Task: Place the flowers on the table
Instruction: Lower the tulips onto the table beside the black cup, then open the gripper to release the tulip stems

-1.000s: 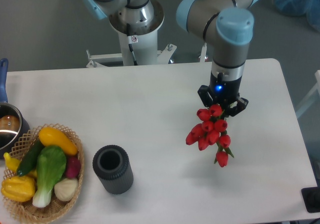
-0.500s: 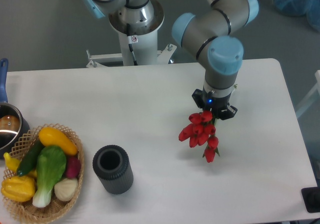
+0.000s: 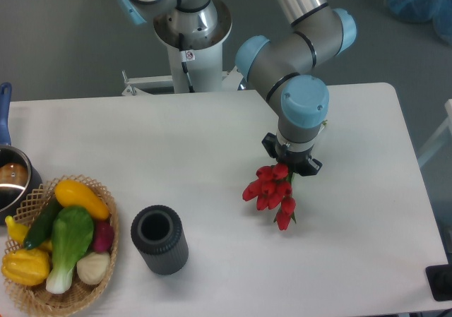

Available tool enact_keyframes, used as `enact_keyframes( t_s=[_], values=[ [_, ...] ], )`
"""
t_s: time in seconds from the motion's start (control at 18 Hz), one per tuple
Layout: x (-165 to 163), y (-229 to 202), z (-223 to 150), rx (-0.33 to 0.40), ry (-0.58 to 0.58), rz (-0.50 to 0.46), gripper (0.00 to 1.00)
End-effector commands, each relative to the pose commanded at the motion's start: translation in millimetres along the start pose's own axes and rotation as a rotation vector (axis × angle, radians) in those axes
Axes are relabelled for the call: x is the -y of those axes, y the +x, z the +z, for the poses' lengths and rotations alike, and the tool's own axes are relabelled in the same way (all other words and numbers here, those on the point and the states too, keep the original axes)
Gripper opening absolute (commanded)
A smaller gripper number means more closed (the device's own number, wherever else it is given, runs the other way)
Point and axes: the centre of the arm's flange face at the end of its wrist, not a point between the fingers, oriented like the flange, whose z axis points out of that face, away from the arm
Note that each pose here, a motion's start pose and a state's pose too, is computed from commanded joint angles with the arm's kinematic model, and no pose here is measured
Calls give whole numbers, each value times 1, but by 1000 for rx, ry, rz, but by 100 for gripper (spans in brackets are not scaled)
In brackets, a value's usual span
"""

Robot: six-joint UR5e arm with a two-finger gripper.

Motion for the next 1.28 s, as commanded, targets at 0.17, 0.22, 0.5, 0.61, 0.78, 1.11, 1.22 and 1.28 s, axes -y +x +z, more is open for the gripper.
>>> enact_keyframes(
  t_s=[0.17, 0.22, 0.5, 0.61, 0.78, 1.11, 1.22, 1.28],
  values=[
    [6, -1, 5, -4, -2, 0, 34],
    [6, -3, 5, -1, -1, 0, 34],
    [7, -3, 6, -1, -1, 2, 58],
    [7, -3, 6, -1, -1, 2, 72],
    [6, -3, 5, 1, 0, 6, 88],
    [-8, -8, -11, 22, 15, -16, 100],
    [-19, -14, -37, 59, 49, -46, 100],
    [-18, -14, -47, 71, 74, -50, 100]
  ],
)
